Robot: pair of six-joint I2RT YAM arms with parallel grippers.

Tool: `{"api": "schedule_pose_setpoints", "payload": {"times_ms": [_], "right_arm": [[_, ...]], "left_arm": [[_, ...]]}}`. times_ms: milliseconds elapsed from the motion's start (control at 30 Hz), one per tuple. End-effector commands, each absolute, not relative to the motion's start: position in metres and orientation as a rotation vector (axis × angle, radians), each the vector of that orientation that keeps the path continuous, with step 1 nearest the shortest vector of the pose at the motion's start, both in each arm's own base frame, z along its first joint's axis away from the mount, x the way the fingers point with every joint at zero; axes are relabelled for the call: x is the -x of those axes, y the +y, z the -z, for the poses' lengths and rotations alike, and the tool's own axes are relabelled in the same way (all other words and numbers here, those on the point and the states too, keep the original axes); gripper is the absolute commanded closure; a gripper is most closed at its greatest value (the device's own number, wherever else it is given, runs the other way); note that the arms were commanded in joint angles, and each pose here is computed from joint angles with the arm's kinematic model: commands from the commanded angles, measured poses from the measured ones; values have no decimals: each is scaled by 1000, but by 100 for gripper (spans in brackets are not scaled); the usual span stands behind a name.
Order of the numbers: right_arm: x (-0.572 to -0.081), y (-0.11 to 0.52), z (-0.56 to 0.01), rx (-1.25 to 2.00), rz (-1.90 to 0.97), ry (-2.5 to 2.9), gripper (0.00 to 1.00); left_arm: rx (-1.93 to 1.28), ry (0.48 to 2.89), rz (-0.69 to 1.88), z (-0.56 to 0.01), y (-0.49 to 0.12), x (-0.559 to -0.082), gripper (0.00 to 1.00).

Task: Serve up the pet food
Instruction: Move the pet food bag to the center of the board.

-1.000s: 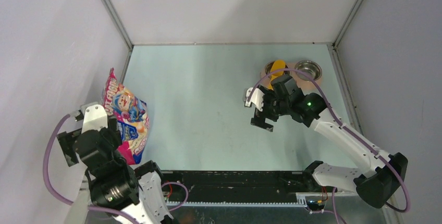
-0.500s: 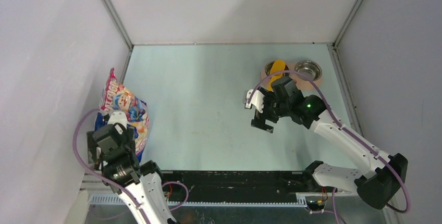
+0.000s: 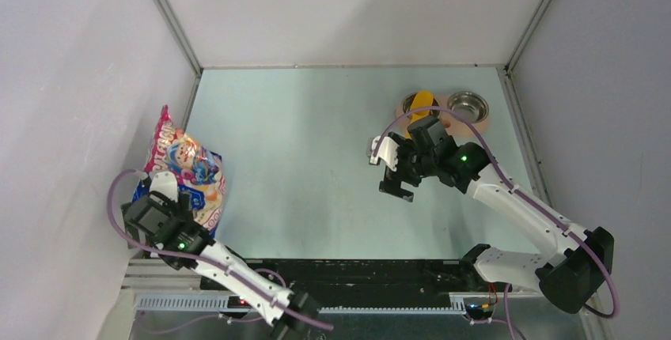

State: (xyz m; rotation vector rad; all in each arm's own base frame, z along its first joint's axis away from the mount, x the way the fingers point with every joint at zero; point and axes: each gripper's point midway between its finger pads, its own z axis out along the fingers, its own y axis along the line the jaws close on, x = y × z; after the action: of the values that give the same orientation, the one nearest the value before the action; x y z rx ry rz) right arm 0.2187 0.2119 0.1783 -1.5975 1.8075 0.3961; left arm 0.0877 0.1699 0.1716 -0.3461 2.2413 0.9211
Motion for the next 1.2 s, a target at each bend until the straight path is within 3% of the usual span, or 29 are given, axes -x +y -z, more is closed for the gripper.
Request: {"api": "schedule_pose_setpoints", "payload": {"times_ms": [0, 400, 733, 1167], "right_arm": [[-225, 218, -180, 1589, -376, 1782, 1], [-227, 217, -176, 1598, -346, 1797, 1], [-231, 215, -176, 1586, -320, 1806, 0], [-244, 204, -174, 1545, -289, 1839, 0]], "left_arm": [[135, 2163, -660, -164, 167, -133, 2], [-126, 1946, -526, -162, 129, -166, 2], [-164, 1914, -207, -165, 120, -202, 2], [-210, 1870, -216, -183, 90, -275, 2]]}}
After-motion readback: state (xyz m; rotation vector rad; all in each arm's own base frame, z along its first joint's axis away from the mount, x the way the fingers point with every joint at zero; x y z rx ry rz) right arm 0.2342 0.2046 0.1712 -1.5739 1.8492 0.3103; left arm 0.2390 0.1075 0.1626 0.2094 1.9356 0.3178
